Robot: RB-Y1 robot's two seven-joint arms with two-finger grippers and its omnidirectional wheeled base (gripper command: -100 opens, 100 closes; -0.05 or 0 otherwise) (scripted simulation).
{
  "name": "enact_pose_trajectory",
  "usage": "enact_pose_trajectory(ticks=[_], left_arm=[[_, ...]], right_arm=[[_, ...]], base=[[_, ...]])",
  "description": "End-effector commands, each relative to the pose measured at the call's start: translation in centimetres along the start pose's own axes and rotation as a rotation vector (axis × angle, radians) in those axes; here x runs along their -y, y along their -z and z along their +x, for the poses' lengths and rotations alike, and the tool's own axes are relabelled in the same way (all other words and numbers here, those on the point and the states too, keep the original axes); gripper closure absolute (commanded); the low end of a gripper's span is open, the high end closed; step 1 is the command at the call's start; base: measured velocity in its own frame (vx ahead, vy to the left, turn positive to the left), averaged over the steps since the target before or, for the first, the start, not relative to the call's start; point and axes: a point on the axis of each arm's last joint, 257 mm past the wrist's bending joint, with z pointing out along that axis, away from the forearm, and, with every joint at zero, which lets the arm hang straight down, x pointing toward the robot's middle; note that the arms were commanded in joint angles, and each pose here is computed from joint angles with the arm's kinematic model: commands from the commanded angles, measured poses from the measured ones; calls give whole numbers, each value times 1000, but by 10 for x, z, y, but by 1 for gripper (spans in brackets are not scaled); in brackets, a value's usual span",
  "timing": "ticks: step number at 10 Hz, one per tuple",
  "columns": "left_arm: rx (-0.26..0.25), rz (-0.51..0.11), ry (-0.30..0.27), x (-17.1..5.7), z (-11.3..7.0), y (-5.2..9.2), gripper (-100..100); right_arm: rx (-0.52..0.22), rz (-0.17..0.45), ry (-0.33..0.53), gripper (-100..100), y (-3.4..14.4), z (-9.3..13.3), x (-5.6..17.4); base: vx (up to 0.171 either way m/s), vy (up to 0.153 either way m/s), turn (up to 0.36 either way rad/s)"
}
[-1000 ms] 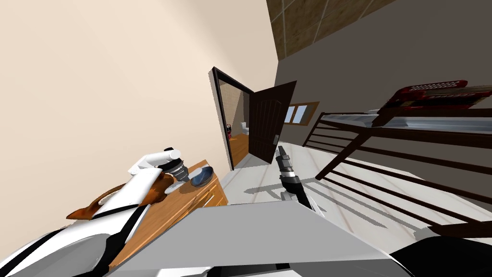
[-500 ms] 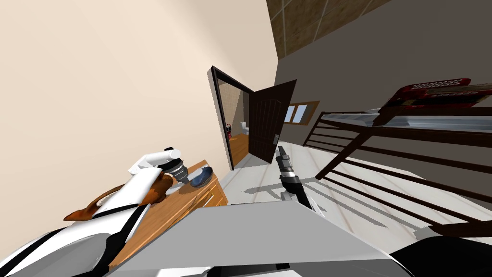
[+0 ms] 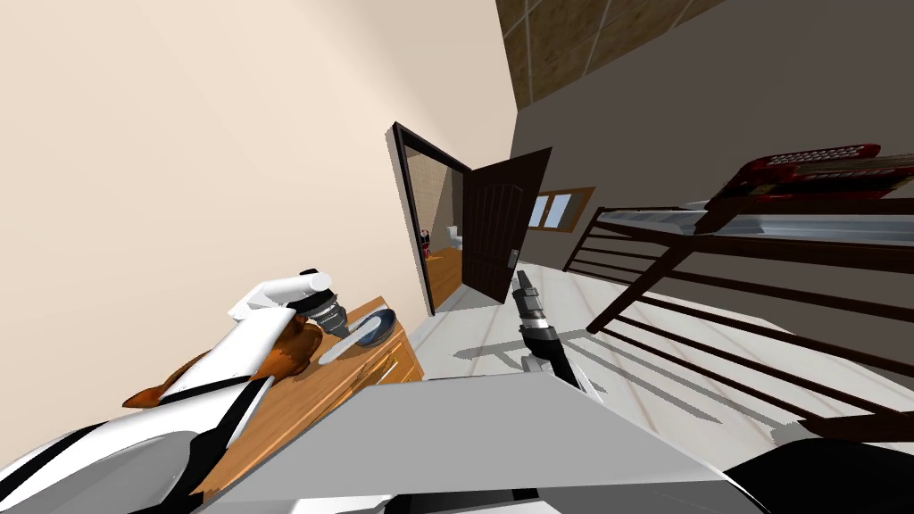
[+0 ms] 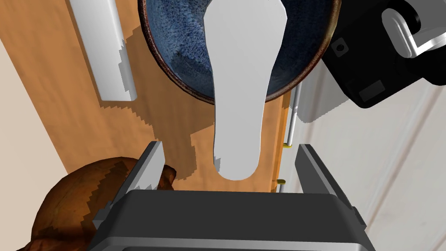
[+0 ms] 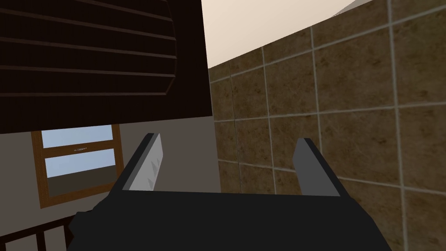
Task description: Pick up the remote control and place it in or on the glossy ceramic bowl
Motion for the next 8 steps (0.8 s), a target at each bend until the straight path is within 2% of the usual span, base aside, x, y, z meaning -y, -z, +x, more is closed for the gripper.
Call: enact_pose_trajectory(ticks=[1, 4, 5, 6, 8], left_arm=[[-2, 0, 2, -2, -1, 10, -100], [-5, 5, 0, -3, -1, 35, -100], [-5, 5, 1, -2, -2, 31, -100], [-4, 4, 1, -2, -2, 32, 0], [-4, 4, 1, -2, -2, 32, 0]], right_arm=[[0, 0, 0, 0, 0, 0, 0], [0, 0, 0, 0, 0, 0, 0], [0, 0, 0, 0, 0, 0, 0], [0, 0, 0, 0, 0, 0, 0], [0, 0, 0, 0, 0, 0, 0]], base=[[-8, 5, 9], [-8, 4, 9], [0, 0, 0], [0, 0, 0], [0, 0, 0]])
